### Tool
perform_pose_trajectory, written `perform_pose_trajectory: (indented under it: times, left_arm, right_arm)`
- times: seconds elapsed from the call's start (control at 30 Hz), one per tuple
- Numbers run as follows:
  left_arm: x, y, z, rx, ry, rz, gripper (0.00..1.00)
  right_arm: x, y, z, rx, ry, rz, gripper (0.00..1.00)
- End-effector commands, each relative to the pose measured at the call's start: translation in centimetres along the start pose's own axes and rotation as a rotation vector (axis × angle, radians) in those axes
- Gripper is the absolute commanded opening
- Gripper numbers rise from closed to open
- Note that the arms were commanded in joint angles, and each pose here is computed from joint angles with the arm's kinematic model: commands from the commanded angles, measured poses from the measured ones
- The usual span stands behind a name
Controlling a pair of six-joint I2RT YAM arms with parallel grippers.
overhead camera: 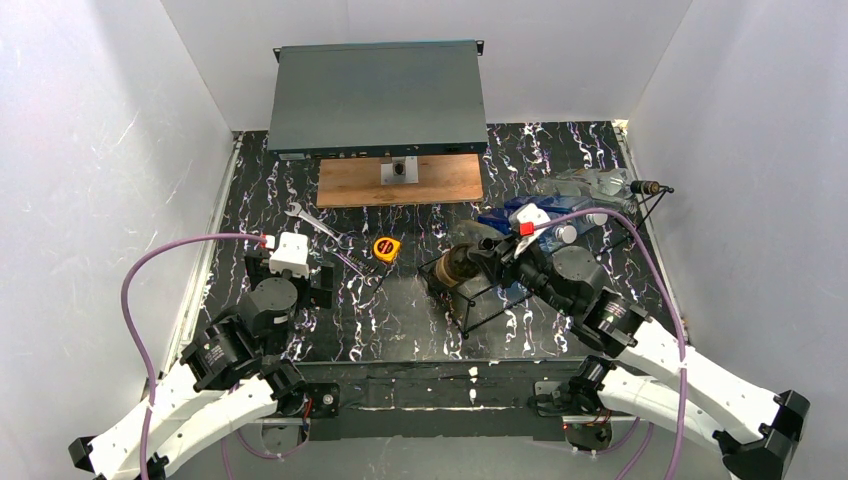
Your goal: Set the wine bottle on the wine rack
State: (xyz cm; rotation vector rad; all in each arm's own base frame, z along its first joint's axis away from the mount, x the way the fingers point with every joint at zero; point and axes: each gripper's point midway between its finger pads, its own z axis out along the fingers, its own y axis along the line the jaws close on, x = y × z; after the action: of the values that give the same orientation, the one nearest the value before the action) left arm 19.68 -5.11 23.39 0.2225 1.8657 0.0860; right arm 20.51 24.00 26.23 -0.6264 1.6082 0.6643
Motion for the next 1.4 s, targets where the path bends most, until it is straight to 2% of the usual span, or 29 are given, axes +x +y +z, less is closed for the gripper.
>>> perform_pose_trajectory:
  times: [0.0,0.07,0.17,0.23,0.3,0.6,0.73,0.97,1.2,1.37]
  left_arm:
    - [-0.4,0.2,-0.1,-0.008,-0.017,-0.023,0.99]
    - [-0.3,0.2,-0.1,-0.008,-0.016,-0.023,0.99]
    - [-0.3,0.2,-0.1,-0.008,-0.016,-0.023,0.99]
    - [-0.4,0.1,-0.1,-0.005,-0.014,-0.022,0.99]
    - [-0.4,0.1,-0.1,-0.005,-0.014,-0.021,0.99]
    - [-0.4,0.0,-0.1,-0.004,-0.012,-0.019,0.99]
    - [-0.3,0.0,0.0,-0.006,-0.009,-0.015,0.99]
    - [-0.3,-0.1,0.1,-0.004,-0.005,-0.012,0.99]
    - [-0.3,0.0,-0.1,-0.003,-0.011,-0.017,0.99]
    - [-0.4,0.1,-0.1,-0.003,-0.015,-0.023,0.99]
  right_arm:
    - [7.7,1.0,-1.8,-0.044,0.283,0.055,0.41]
    - [8.3,0.4,-2.1,-0.011,0.313,0.057,0.37]
    - [8.8,-0.5,-2.5,0.058,0.339,0.088,0.23]
    - [8.9,-0.6,-2.6,0.086,0.33,0.132,0.09]
    - [9.3,-0.8,-2.7,0.111,0.31,0.174,0.01]
    - [10.3,-0.9,-3.0,0.143,0.285,0.126,0.01]
    - [11.0,0.1,-2.8,0.082,0.298,0.115,0.21]
    - [11.8,1.4,-2.8,0.019,0.304,0.155,0.44]
    - [10.9,1.9,-3.2,-0.004,0.264,0.188,0.52]
    - [10.9,1.6,-3.4,0.013,0.273,0.186,0.54]
